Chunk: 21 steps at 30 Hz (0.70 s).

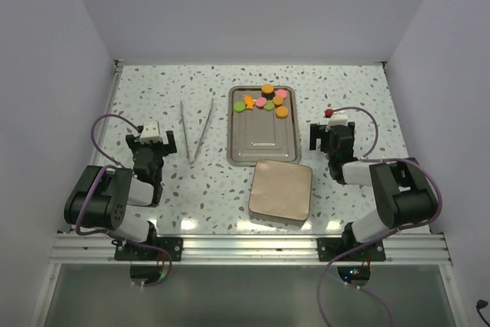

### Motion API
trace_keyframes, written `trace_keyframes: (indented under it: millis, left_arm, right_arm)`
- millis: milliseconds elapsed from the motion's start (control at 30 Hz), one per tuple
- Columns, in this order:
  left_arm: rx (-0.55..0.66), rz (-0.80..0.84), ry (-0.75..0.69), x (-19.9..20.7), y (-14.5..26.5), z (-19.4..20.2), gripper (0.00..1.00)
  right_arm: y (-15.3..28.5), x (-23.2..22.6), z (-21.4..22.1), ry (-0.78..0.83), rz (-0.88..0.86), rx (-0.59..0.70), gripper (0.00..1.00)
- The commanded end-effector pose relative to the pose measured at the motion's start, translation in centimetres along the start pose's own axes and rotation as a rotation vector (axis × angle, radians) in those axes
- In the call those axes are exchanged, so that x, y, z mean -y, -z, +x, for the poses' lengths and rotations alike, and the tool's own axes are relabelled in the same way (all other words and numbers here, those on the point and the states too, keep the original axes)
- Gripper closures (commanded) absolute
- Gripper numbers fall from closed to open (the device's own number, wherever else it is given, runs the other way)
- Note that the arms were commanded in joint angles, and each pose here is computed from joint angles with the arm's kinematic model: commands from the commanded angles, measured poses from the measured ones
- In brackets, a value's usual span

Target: Pack the cookies

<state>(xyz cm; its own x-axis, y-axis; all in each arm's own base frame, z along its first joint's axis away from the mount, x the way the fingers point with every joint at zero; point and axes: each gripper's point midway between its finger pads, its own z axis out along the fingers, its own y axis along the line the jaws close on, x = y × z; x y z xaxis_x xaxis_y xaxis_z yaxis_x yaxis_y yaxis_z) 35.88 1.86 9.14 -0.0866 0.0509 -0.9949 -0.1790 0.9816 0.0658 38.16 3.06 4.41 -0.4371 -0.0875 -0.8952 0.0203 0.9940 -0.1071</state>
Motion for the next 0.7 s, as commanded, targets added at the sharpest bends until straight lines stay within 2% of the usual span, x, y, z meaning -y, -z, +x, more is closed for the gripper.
trace_keyframes:
  millis: [0, 33, 67, 100, 133, 200, 267, 667]
  left_arm:
    - [0.098, -0.005, 0.036, -0.1, -0.2, -2.4, 0.0]
    - [0.1, -0.005, 0.037, -0.1, -0.2, -2.4, 0.0]
    - [0.099, -0.007, 0.037, -0.2, -0.2, -2.4, 0.0]
    - [0.098, -0.005, 0.036, -0.1, -0.2, -2.4, 0.0]
    - [0.098, -0.006, 0.036, -0.2, -0.2, -2.4, 0.0]
    - [0.097, -0.005, 0.036, -0.1, -0.2, -2.3, 0.0]
    - [0.097, -0.006, 0.036, -0.2, -0.2, -2.3, 0.0]
    - [0.098, -0.006, 0.036, -0.2, -0.2, -2.4, 0.0]
  right_arm:
    - [-0.3, 1.4, -4.9, -0.08, 0.059, 0.18, 0.01]
    - [-0.1, 1.4, -5.2, -0.084, 0.049, 0.21, 0.01]
    - [0.7, 1.5, -3.0, -0.085, 0.041, 0.189, 0.01]
    - [1.6, 1.9, -6.0, -0.118, 0.04, 0.377, 0.01]
    - [1.8, 2.0, -4.0, -0.109, 0.05, 0.337, 0.01]
    - [1.8, 1.8, -2.9, -0.096, 0.039, 0.286, 0.01]
    - [1.0, 0.5, -5.0, -0.043, -0.031, 0.296, 0.01]
    - [0.8, 0.7, -3.8, -0.043, -0.024, 0.252, 0.01]
